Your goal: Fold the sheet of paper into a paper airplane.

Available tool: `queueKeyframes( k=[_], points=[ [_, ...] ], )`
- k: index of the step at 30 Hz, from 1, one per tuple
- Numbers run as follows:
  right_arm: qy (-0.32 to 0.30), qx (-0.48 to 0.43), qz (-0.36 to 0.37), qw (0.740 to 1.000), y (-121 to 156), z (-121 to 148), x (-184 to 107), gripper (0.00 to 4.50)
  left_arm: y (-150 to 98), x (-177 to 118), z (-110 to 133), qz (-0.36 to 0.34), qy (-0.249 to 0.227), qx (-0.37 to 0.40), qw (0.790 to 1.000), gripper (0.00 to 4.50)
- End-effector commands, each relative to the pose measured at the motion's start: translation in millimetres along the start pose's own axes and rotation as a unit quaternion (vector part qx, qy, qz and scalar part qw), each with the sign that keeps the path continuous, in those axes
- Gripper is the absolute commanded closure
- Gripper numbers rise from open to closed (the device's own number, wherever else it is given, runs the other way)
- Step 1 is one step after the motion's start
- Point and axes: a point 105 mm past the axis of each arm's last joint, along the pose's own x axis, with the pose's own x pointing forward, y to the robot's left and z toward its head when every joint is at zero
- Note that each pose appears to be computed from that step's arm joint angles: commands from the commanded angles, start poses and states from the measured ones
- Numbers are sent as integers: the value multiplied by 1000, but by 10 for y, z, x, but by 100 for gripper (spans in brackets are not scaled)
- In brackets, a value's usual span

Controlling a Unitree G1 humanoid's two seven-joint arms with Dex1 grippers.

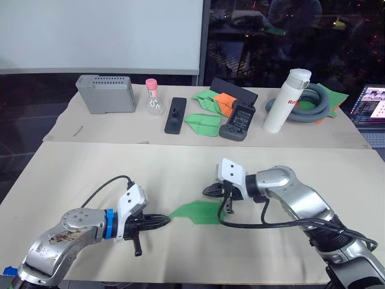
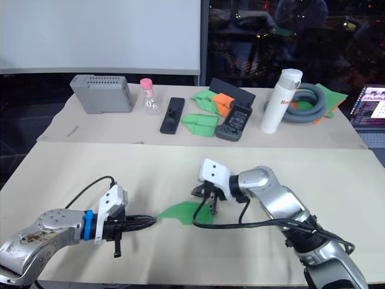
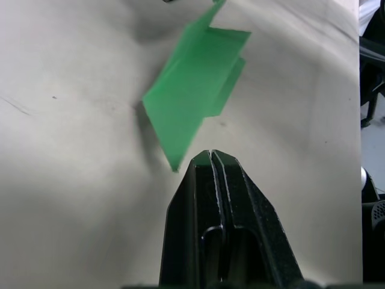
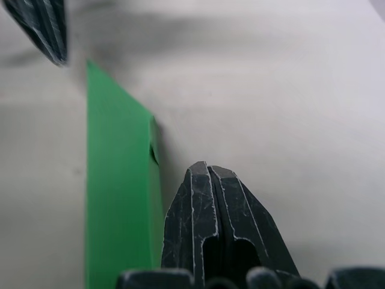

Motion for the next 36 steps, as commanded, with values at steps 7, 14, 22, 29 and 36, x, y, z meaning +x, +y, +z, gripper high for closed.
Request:
queueKeyframes(
  k=[7, 14, 22, 29, 36],
  points=[
    [-57, -9, 28, 998, 11, 408, -386, 448, 42, -75, 83, -2, -5, 12, 1000, 450],
    [3, 12, 77, 997, 243, 189, -293, 448, 72, -167, 114, 0, -2, 16, 1000, 450],
    [38, -3, 34, 999, 31, -63, -44, 448, 72, -240, 117, 23, -4, 22, 999, 450],
    [28, -12, -7, 1000, -275, 8, -41, 448, 75, -205, 113, 40, -9, 29, 999, 450],
    [-15, -17, 23, 999, -243, 350, -364, 421, 115, -167, 122, 44, -13, 33, 998, 450]
  ],
)
